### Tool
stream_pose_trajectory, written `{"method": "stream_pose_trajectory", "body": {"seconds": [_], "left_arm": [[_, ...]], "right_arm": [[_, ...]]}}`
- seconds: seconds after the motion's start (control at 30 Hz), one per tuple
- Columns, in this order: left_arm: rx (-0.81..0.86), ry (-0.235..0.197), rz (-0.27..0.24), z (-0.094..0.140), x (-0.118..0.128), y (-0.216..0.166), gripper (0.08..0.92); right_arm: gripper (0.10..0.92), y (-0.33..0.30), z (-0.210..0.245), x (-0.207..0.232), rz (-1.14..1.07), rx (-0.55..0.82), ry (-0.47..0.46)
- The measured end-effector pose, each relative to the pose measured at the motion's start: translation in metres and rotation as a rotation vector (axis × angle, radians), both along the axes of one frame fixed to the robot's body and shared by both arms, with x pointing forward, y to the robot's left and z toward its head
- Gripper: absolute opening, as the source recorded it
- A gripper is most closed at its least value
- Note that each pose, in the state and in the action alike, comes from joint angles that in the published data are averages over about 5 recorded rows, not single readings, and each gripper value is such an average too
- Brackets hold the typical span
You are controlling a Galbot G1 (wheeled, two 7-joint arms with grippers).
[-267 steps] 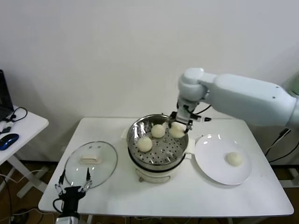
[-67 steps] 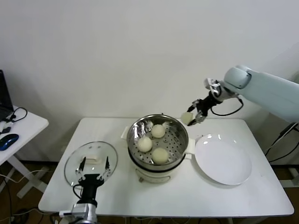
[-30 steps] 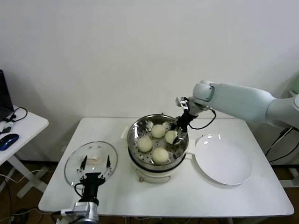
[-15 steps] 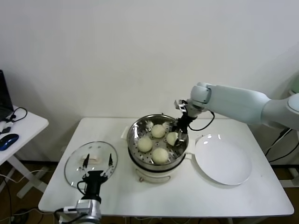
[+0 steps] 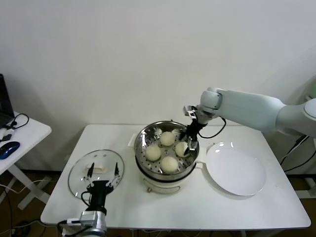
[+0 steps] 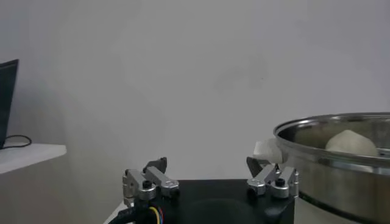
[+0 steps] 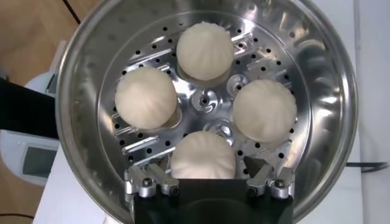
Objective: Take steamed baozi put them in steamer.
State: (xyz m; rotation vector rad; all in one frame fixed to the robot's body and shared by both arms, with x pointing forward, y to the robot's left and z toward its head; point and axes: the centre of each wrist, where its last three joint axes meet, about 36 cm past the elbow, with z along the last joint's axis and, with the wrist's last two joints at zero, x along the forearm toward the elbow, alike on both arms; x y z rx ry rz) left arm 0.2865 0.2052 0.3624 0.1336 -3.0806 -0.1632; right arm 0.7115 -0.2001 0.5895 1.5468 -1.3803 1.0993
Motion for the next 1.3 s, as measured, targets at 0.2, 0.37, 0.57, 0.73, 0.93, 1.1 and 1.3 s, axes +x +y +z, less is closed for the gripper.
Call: {"method": "stream_pose_trajectory", "body": {"seconds": [0.2,0.37,0.57,0.73,0.93,1.1,1.3], "left_arm": [[0.005,-0.003,-0.003,0.001,0.001,0.001,0.823],[0.016,-0.003,0.0,0.0,0.002,0.004,0.823],[0.028,-0.016,0.001,0.0,0.004,0.011,0.823],[0.036,-0.028,0.001,0.002,0.002,0.021,0.823],[0.043,-0.049,-0.01,0.006,-0.001,0.028,0.823],[0.065,-0.057,-0.023,0.006,-0.003,0.035,0.823],[0.091,-0.057,-0.042,0.007,-0.006,0.044,0.823]], "right_arm": [[0.823,-0.005,0.024,-0.001,-0.01,0.047,-0.013],[0.823,-0.015,0.052,-0.004,-0.024,0.104,-0.053],[0.823,-0.037,0.072,-0.013,-0.062,0.181,-0.124],[0.823,-0.064,0.073,-0.028,-0.117,0.254,-0.199],[0.823,-0.103,0.057,-0.052,-0.205,0.35,-0.293],[0.823,-0.136,0.033,-0.074,-0.296,0.44,-0.383],[0.823,-0.163,-0.005,-0.103,-0.412,0.54,-0.5]]}}
